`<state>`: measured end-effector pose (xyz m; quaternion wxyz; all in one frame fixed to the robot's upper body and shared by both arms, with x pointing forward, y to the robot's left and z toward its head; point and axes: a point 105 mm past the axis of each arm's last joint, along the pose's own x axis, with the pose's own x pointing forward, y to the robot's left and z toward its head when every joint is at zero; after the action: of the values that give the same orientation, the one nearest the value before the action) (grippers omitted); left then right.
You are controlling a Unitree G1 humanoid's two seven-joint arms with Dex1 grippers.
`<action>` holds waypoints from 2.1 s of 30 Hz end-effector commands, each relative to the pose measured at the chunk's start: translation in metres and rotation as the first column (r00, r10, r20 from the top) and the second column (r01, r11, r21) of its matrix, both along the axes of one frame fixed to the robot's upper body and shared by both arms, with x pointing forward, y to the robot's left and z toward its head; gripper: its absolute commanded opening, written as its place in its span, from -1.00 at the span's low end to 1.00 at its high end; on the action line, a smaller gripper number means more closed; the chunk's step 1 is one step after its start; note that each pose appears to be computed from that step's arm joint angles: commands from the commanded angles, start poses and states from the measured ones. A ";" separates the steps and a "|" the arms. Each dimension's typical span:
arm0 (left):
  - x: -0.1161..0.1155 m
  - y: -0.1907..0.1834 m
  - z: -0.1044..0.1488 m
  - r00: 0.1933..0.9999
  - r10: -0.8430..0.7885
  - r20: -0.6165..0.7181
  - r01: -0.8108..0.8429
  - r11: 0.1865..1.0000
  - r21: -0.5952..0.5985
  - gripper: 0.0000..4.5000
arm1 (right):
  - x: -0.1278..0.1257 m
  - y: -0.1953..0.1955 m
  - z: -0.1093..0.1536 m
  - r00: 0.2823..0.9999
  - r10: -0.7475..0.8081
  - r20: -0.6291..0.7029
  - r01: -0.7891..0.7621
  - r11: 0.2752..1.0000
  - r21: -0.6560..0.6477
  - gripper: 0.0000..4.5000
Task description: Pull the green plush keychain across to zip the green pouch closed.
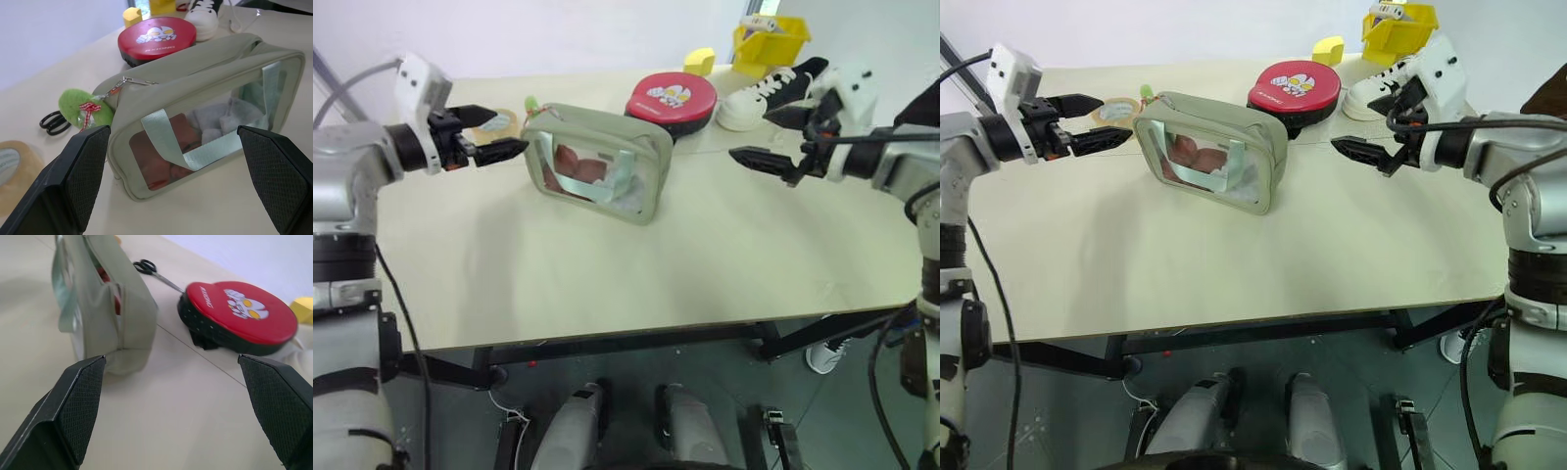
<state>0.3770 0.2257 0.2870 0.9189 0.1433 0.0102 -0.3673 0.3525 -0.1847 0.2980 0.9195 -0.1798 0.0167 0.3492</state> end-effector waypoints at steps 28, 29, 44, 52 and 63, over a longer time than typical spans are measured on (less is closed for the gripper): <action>-0.063 -0.011 0.015 0.999 -0.023 0.047 0.026 0.998 -0.059 0.97 | 0.062 0.151 -0.001 0.964 0.240 0.113 -0.225 0.966 -0.129 1.00; -0.063 -0.011 0.014 0.999 -0.017 0.045 0.020 0.998 -0.063 0.97 | 0.066 0.155 -0.008 0.964 0.246 0.102 -0.228 0.961 -0.157 1.00; -0.065 -0.012 0.003 0.999 0.019 0.040 -0.016 0.997 -0.069 1.00 | 0.080 0.158 -0.034 0.940 0.335 0.072 -0.287 0.884 -0.370 -0.55; -0.061 -0.007 -0.001 0.999 0.024 0.029 -0.022 0.998 -0.066 1.00 | 0.055 0.122 0.005 0.817 0.531 0.224 -0.363 0.777 -0.515 -0.98; -0.058 -0.012 -0.004 1.000 0.001 0.023 0.001 0.998 -0.066 1.00 | 0.045 0.073 -0.056 0.807 0.586 0.077 -0.488 0.734 -0.472 -0.98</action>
<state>0.3214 0.2157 0.2707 0.9252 0.0969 0.0115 -0.3667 0.4003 -0.1238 0.2267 0.7196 -0.4078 -0.0217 0.5616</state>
